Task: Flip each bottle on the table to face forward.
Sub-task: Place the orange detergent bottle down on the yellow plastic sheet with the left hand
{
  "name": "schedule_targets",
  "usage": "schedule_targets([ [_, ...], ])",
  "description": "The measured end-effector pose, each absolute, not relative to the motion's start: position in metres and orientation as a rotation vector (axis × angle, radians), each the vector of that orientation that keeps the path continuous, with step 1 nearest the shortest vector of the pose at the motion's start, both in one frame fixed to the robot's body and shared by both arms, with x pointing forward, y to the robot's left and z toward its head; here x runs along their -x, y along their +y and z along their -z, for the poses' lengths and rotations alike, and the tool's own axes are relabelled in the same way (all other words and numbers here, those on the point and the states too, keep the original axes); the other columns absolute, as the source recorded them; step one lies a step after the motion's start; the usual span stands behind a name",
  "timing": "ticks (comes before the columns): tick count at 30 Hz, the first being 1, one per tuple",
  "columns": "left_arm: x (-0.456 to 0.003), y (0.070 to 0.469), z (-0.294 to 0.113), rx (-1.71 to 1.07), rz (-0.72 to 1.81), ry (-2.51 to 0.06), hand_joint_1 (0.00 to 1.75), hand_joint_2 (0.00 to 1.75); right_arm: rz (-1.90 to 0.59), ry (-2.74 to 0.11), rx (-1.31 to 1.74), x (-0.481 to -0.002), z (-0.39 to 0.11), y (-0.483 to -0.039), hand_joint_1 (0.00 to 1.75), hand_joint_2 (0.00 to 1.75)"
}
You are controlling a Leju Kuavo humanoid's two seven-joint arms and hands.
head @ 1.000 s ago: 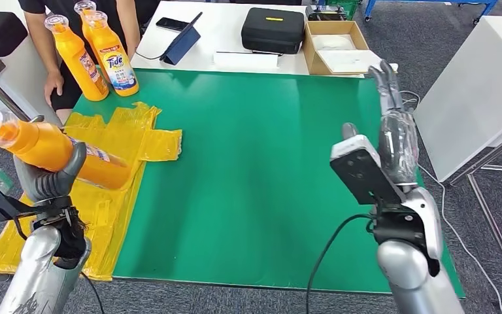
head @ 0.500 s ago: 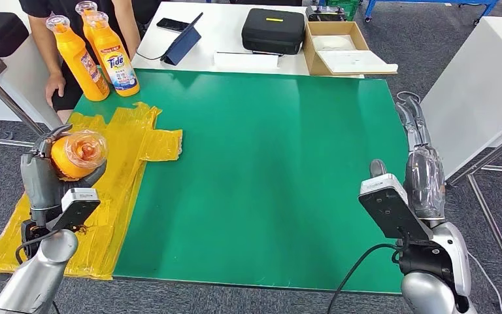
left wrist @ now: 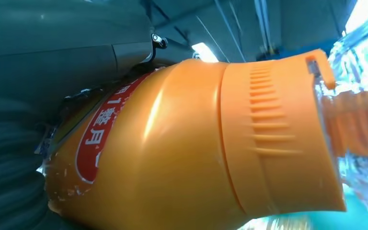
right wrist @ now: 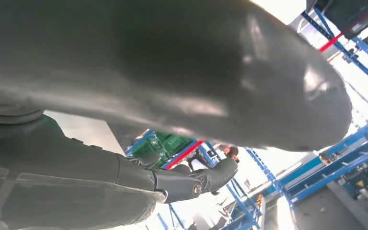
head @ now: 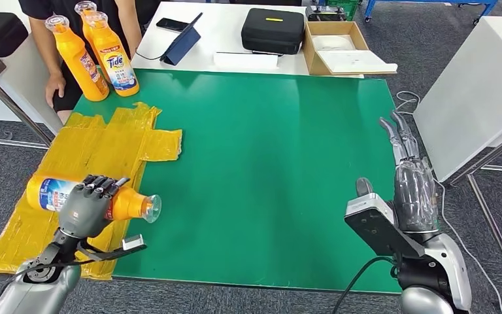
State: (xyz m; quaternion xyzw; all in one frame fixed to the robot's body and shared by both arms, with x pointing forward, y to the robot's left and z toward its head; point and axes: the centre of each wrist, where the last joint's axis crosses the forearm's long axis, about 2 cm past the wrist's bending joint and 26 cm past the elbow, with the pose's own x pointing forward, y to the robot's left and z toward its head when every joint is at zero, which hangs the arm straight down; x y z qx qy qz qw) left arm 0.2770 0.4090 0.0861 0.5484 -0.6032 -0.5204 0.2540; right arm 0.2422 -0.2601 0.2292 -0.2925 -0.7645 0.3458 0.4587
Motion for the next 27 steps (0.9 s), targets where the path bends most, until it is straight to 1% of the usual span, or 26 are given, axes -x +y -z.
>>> schedule_targets([
  [3, -0.265, 0.411, -0.071, -1.466, 1.454, -1.566, 1.75, 1.75, -0.868, -1.881, 0.713, -0.239, -0.228, -0.257, 0.00, 0.00],
  [4, -0.263, 0.412, -0.068, -1.460, 1.460, -1.549, 1.41, 1.75, -0.871, -1.881, 0.710, -0.238, -0.227, -0.256, 0.00, 0.00],
  [7, -0.259, 0.412, -0.059, -1.440, 1.455, -1.511, 0.10, 0.44, -0.882, -1.879, 0.695, -0.234, -0.225, -0.255, 0.00, 0.00],
  [8, -0.258, 0.413, -0.057, -1.433, 1.451, -1.501, 0.00, 0.00, -0.885, -1.878, 0.690, -0.233, -0.224, -0.255, 0.00, 0.00],
  [14, -0.256, 0.415, -0.046, -1.402, 1.453, -1.451, 0.00, 0.00, -0.896, -1.863, 0.671, -0.225, -0.216, -0.254, 0.00, 0.00],
  [22, -0.257, 0.414, -0.044, -1.377, 1.460, -1.463, 0.00, 0.00, -0.903, -1.856, 0.681, -0.220, -0.214, -0.253, 0.00, 0.00],
  [25, -0.263, 0.410, -0.047, -1.362, 1.389, -1.501, 0.00, 0.00, -0.901, -1.852, 0.684, -0.218, -0.214, -0.252, 0.00, 0.00],
  [27, -0.268, 0.406, -0.049, -1.324, 1.260, -1.553, 0.00, 0.00, -0.896, -1.849, 0.685, -0.216, -0.213, -0.252, 0.00, 0.00],
])
